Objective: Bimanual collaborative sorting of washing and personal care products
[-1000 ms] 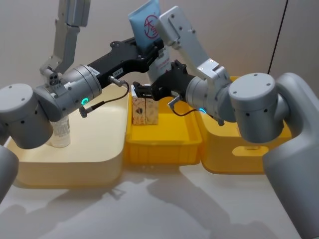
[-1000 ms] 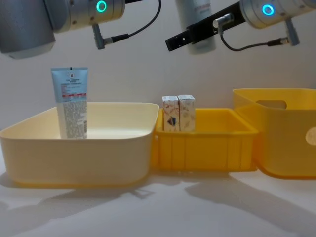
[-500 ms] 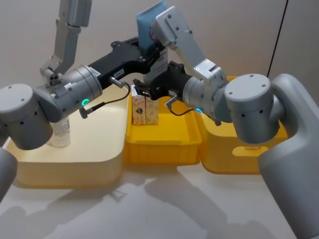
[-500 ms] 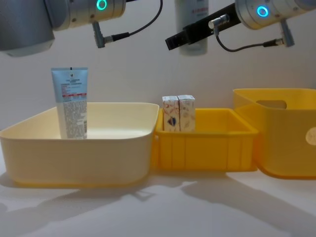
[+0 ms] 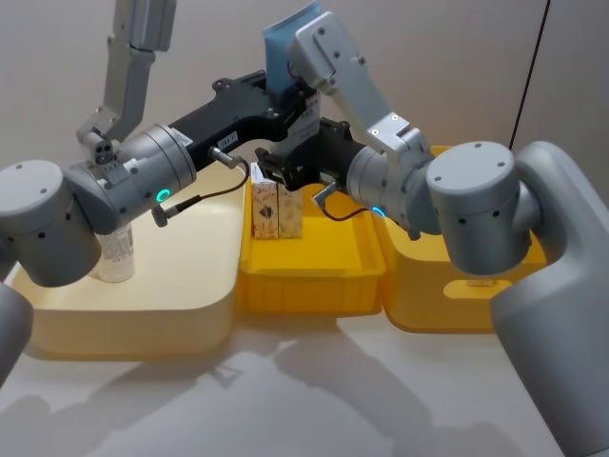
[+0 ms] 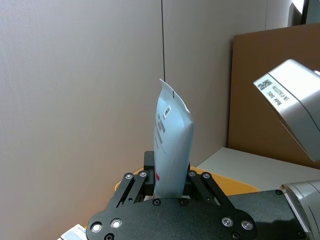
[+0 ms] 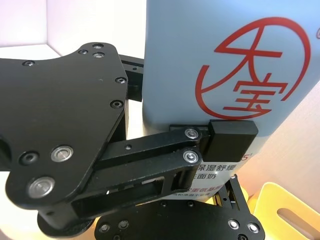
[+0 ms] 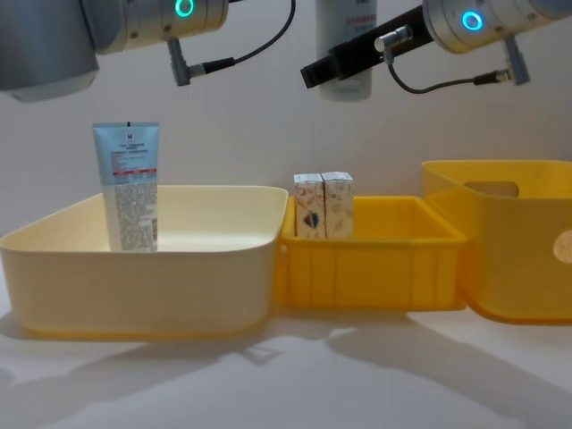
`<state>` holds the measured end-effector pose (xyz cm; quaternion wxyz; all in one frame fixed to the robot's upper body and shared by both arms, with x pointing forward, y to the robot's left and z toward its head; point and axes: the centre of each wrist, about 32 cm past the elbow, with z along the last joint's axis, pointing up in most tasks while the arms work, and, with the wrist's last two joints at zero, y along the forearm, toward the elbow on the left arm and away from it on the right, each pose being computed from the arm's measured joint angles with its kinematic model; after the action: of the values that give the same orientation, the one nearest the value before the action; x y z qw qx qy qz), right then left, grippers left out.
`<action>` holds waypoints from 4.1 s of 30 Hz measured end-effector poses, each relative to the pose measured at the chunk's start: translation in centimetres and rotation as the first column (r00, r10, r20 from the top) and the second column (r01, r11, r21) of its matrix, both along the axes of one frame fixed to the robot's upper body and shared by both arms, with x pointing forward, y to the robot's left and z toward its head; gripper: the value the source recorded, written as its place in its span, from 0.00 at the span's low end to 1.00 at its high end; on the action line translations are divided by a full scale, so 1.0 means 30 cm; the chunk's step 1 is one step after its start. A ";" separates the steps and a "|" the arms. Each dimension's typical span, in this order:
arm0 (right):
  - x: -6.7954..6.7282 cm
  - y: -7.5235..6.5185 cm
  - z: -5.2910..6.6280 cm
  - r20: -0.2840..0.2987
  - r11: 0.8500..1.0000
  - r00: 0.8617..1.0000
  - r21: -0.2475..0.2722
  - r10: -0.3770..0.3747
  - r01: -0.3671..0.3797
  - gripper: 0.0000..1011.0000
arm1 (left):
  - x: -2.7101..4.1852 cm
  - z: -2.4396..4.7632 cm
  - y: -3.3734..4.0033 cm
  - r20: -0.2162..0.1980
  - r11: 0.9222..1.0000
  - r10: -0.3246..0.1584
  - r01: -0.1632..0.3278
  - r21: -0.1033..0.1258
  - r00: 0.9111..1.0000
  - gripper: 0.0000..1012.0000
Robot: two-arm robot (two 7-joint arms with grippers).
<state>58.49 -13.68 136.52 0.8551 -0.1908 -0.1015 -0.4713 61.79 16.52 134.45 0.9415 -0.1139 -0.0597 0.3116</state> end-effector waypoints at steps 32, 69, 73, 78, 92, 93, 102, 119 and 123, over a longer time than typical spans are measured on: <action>0.000 0.002 -0.001 0.001 1.000 1.000 0.000 -0.001 0.001 0.66 | -0.003 0.002 -0.002 0.001 1.000 -0.004 0.004 0.000 1.000 0.36; -0.014 -0.203 0.005 0.053 0.987 0.987 -0.038 -0.154 0.156 0.65 | -0.002 0.001 -0.001 0.001 1.000 -0.002 0.002 0.001 1.000 0.99; -0.018 -0.244 0.007 0.054 0.977 0.977 -0.044 -0.205 0.207 0.65 | -0.002 0.001 -0.001 0.000 1.000 -0.002 0.002 0.001 1.000 0.99; -0.016 -0.281 0.014 0.053 0.961 0.962 -0.045 -0.269 0.272 0.65 | -0.002 0.001 -0.001 0.000 1.000 -0.002 0.002 0.001 1.000 0.99; 0.073 -0.301 0.028 -0.033 0.885 0.885 -0.072 -0.464 0.461 0.66 | -0.002 0.001 -0.001 0.001 1.000 -0.002 0.002 0.001 1.000 0.99; 0.090 -0.297 0.027 -0.049 0.877 0.876 -0.079 -0.479 0.475 0.66 | -0.002 0.001 -0.001 0.001 1.000 -0.002 0.002 0.001 1.000 0.99; 0.182 -0.266 0.016 -0.138 0.837 0.826 -0.129 -0.546 0.532 0.66 | -0.002 0.001 -0.001 0.001 1.000 -0.002 0.002 0.001 1.000 0.99; 0.264 -0.219 0.001 -0.214 0.803 0.775 -0.187 -0.595 0.565 0.75 | -0.002 0.001 -0.001 0.001 1.000 -0.002 0.002 0.001 1.000 0.99; 0.270 -0.215 0.000 -0.220 0.801 0.770 -0.193 -0.598 0.567 0.87 | -0.002 0.001 -0.001 0.001 1.000 -0.002 0.002 0.001 1.000 0.99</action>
<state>66.60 -20.12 136.52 0.6596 -0.3241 0.0533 -0.6761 61.73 16.50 134.48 0.9418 -0.1137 -0.0600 0.3106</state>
